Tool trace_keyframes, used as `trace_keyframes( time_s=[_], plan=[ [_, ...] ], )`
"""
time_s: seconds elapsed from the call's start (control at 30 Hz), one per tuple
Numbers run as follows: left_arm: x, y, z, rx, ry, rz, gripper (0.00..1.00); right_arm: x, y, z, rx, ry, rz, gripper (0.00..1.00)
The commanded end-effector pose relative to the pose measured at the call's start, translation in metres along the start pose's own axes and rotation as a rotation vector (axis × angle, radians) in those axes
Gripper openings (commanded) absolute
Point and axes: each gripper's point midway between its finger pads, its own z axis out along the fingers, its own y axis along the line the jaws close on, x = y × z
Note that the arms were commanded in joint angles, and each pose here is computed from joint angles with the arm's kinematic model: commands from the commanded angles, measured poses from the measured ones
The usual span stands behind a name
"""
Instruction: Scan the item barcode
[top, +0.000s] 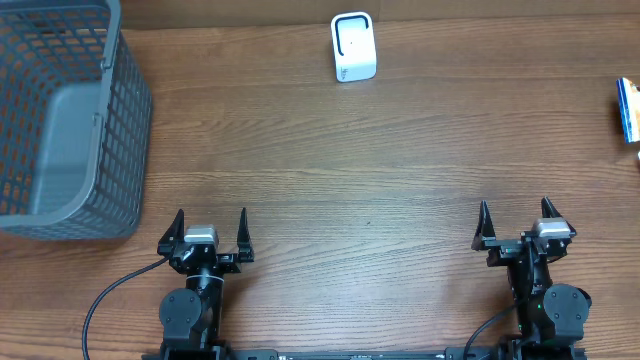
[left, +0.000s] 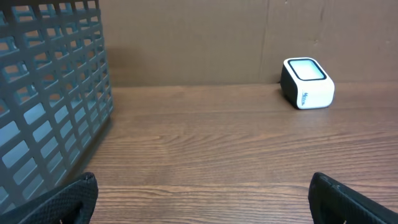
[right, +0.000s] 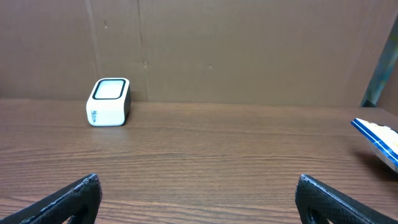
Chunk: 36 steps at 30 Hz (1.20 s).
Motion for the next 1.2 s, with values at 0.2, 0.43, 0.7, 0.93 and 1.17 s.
trace_keyframes(
  time_s=[0.2,0.43,0.7,0.93,1.17],
  plan=[
    [-0.001,0.0,0.0,0.003,-0.008,0.023,1.0,0.001,0.0,0.0,0.002,-0.006,-0.008,1.0],
    [0.0,0.0,0.0,0.001,-0.007,0.021,1.0,0.001,0.0,0.0,0.002,-0.006,-0.007,1.0],
    [0.0,0.008,0.0,-0.034,-0.009,-0.102,1.0,0.001,0.0,0.0,0.002,-0.006,-0.007,1.0],
    [-0.001,0.019,-0.001,-0.093,-0.015,-0.079,1.0,0.001,0.0,0.0,0.002,-0.006,-0.007,1.0],
    [-0.001,0.017,-0.001,-0.083,-0.012,-0.046,1.0,0.001,0.0,0.0,0.002,-0.006,-0.007,1.0]
  ],
)
